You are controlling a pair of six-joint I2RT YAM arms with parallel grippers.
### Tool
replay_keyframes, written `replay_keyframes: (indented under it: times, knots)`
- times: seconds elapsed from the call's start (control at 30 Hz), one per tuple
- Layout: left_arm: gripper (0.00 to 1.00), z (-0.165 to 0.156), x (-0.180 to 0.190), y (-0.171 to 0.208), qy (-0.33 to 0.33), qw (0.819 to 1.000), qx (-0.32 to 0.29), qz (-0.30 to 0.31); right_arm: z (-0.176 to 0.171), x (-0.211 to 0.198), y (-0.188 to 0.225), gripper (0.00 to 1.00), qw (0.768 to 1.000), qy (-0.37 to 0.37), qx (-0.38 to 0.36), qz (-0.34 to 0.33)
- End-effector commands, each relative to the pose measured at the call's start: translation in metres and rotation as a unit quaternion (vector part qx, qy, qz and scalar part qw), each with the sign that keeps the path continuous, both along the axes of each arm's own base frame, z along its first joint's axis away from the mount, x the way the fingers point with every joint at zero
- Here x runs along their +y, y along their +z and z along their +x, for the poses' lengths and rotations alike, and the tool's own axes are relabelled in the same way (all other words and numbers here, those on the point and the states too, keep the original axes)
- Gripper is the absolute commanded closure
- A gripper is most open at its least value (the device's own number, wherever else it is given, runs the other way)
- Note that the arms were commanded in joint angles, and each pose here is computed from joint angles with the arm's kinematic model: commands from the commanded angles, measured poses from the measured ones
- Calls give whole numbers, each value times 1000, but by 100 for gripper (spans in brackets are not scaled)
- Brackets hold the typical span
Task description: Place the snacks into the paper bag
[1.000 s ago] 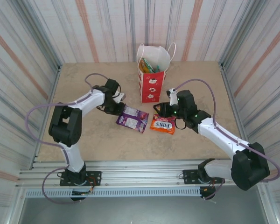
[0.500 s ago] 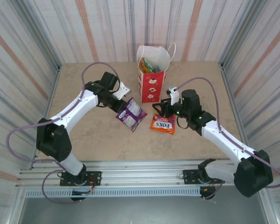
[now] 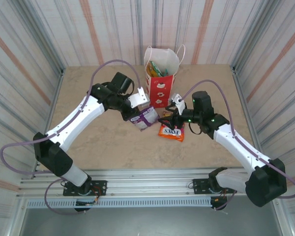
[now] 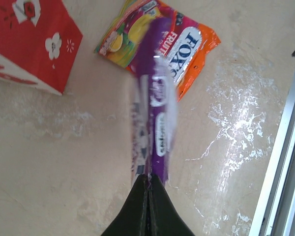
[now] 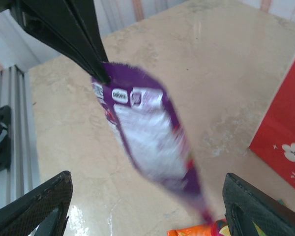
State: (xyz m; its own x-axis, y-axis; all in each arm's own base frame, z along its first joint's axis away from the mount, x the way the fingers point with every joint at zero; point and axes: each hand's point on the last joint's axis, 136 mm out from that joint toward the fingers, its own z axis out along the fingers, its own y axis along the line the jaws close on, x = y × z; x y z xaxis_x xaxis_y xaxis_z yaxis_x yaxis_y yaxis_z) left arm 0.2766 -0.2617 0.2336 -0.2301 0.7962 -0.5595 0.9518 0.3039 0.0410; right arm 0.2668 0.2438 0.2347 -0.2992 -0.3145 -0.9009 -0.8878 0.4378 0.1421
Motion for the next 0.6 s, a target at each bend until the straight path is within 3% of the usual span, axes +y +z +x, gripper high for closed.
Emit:
replay_keyframes:
  times: [0.0, 0.27, 0.57]
  knots:
    - [100, -13, -1, 35, -46, 998, -49, -12, -13, 3, 2, 19, 998, 50, -14, -23]
    - [100, -19, -12, 54, -59, 996, -62, -23, -32, 20, 5, 16, 995, 100, 0, -5]
    - [100, -33, -19, 75, -99, 990, -81, -66, -17, 23, 1, 16, 996, 84, -16, -14]
